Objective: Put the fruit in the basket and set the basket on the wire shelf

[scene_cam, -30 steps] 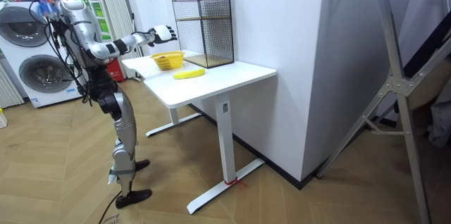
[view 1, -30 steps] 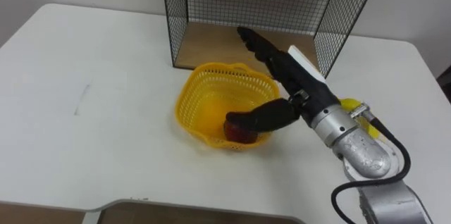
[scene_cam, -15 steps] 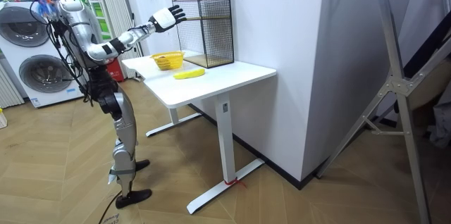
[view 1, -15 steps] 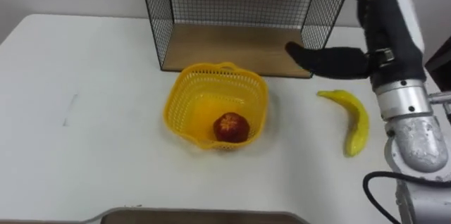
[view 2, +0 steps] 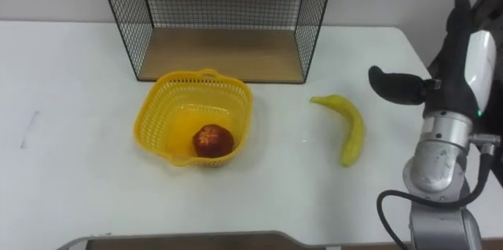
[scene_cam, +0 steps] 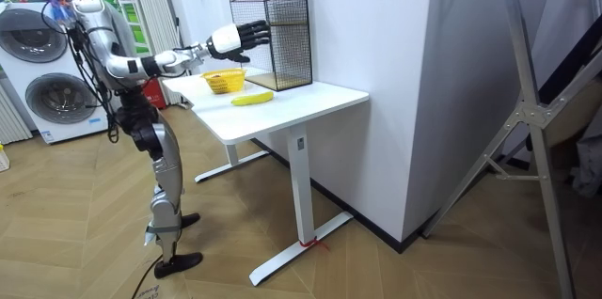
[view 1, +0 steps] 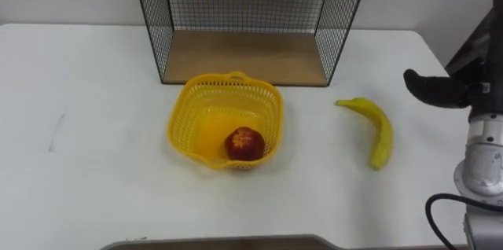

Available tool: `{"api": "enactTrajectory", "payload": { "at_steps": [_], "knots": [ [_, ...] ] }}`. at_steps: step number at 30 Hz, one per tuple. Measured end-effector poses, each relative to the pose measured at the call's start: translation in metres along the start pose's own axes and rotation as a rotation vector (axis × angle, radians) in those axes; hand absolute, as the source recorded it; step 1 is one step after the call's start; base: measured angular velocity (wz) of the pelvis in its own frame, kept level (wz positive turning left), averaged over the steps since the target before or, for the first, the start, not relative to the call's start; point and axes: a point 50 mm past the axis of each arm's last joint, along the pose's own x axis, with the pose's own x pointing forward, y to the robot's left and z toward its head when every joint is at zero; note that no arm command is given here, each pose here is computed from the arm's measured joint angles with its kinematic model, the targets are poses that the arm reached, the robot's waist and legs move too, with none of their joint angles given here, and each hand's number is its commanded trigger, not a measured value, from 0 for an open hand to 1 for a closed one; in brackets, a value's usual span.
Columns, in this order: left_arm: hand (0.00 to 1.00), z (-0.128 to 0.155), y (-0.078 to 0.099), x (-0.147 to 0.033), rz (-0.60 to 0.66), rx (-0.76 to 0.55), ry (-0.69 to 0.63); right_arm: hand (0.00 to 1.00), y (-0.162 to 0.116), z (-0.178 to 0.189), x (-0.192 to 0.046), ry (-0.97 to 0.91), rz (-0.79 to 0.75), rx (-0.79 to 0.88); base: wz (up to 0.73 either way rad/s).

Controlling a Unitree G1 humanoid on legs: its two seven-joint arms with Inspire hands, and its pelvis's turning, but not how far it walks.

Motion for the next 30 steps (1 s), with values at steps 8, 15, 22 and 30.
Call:
{"api": "enactTrajectory", "payload": {
  "at_steps": [8, 15, 22, 30],
  "knots": [
    [0.00, 0.012, 0.007, -0.001, 0.014, -0.014, -0.030, 0.00, 0.012, -0.032, -0.002, 0.160, 0.145, -0.089, 0.00],
    [0.00, 0.010, 0.008, -0.001, 0.019, -0.013, -0.016, 0.00, 0.025, -0.033, -0.006, 0.182, 0.264, -0.100, 0.00],
    [0.00, 0.011, 0.008, -0.001, 0.034, -0.012, -0.018, 0.00, 0.040, -0.039, -0.001, 0.272, 0.310, 0.074, 0.04],
    [0.00, 0.006, 0.003, -0.002, 0.022, -0.015, -0.007, 0.00, 0.045, -0.029, 0.006, 0.245, 0.336, 0.129, 0.05]
  ]
}}
